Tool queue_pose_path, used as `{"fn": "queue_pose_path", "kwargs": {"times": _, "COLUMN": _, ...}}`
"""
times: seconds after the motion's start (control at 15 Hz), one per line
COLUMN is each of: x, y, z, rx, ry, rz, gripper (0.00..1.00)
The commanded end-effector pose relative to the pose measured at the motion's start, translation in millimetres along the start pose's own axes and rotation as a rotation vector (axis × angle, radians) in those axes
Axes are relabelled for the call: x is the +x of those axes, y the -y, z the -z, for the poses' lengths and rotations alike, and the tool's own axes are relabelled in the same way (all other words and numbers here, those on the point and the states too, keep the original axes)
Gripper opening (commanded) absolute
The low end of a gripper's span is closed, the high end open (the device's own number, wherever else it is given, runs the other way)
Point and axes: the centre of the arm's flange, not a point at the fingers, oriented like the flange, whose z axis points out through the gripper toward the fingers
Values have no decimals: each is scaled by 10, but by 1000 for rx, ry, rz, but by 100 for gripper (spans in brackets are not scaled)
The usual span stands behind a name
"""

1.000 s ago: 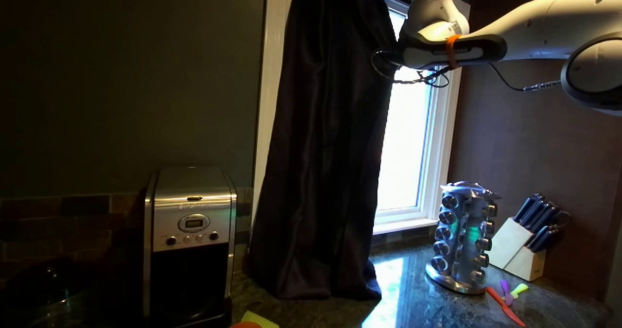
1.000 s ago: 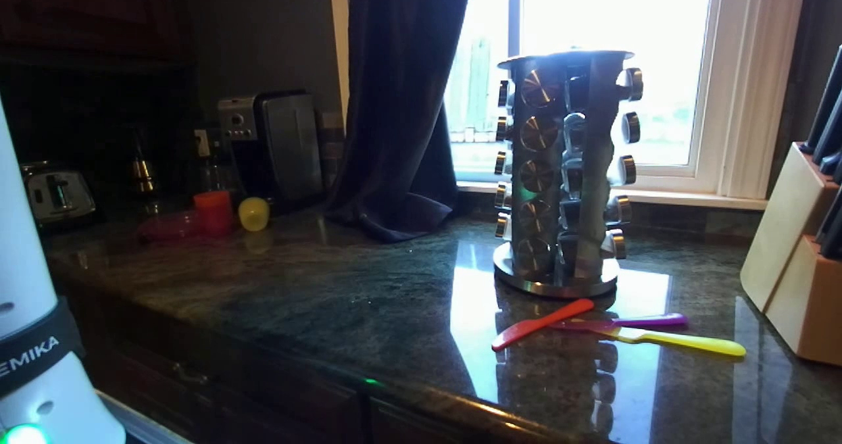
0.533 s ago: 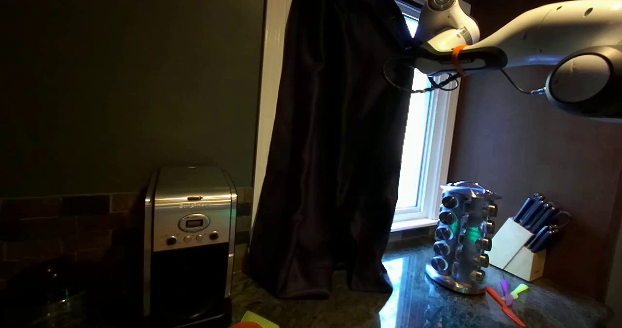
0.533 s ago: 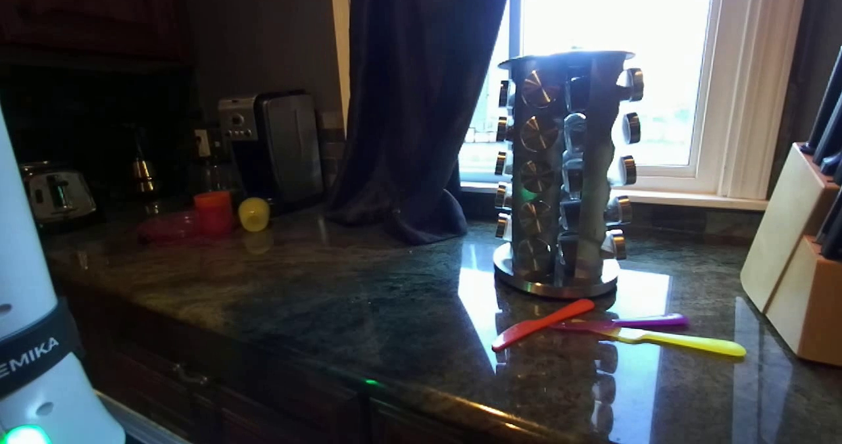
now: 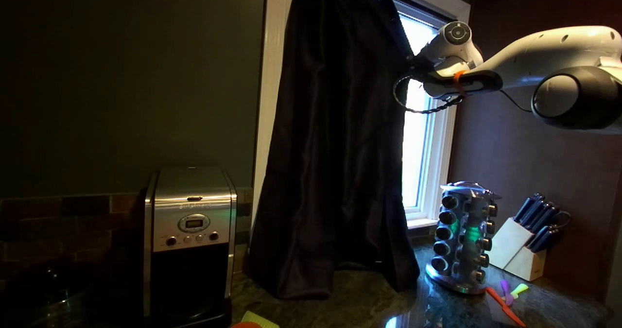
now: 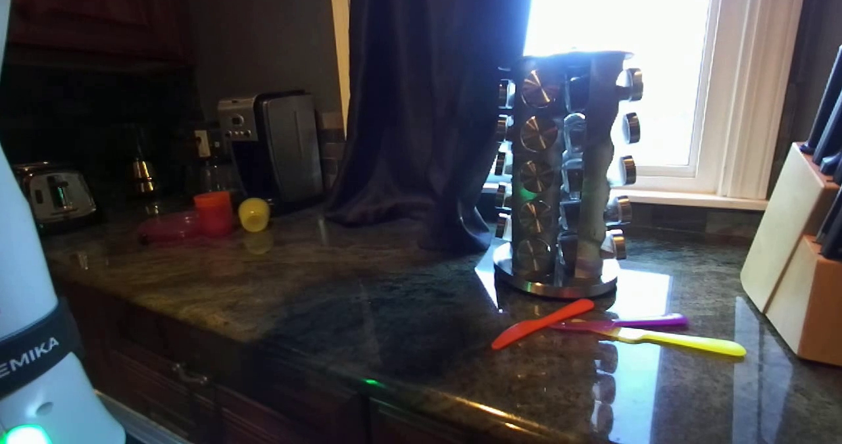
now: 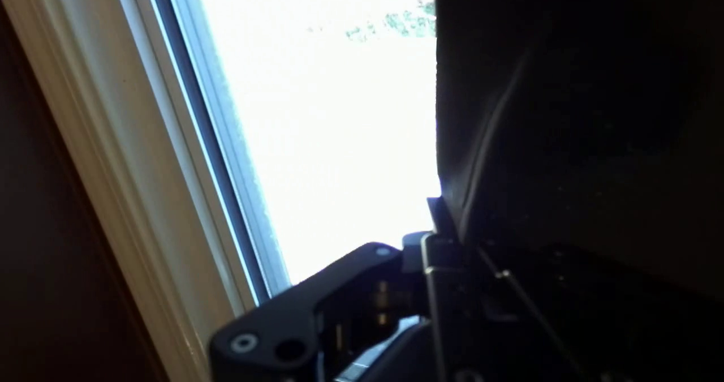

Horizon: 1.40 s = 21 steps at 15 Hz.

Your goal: Draw the curtain closed

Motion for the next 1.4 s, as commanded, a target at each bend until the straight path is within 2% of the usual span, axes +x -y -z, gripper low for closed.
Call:
{"fn": "queue_pose_path", "kwargs": {"times": 0.0, "x": -93, "y": -324, "z": -238, "rx": 25, "ry": 22, "rz": 66, "gripper": 0}}
{"fn": "queue_pose_path", "kwargs": {"times": 0.13, "x": -89, "y": -443, "z": -236, "rx": 39, "ry": 40, "rz": 72, "gripper": 0}}
{"fn": "queue_pose_path", "kwargs": {"times": 0.47, "x": -70, "y": -700, "z": -236, "rx": -14, "ry": 112, "rz": 40, "gripper": 0}}
{"fn": "queue_pose_path", "kwargs": {"times": 0.67, "x": -217, "y": -1005, "z": -416, "rx": -119, "ry": 185, "rz": -18, "gripper": 0}}
{"fn": "queue_pose_path", "kwargs": {"times": 1.0, "x": -108, "y": -1246, "z": -438, "rx": -219, "ry": 164, "rz": -70, "gripper": 0}}
{"fn": "queue_pose_path", "kwargs": {"times": 1.33, "x": -66, "y": -1393, "z": -434, "rx": -286, "ry": 131, "rz": -101, "gripper": 0}}
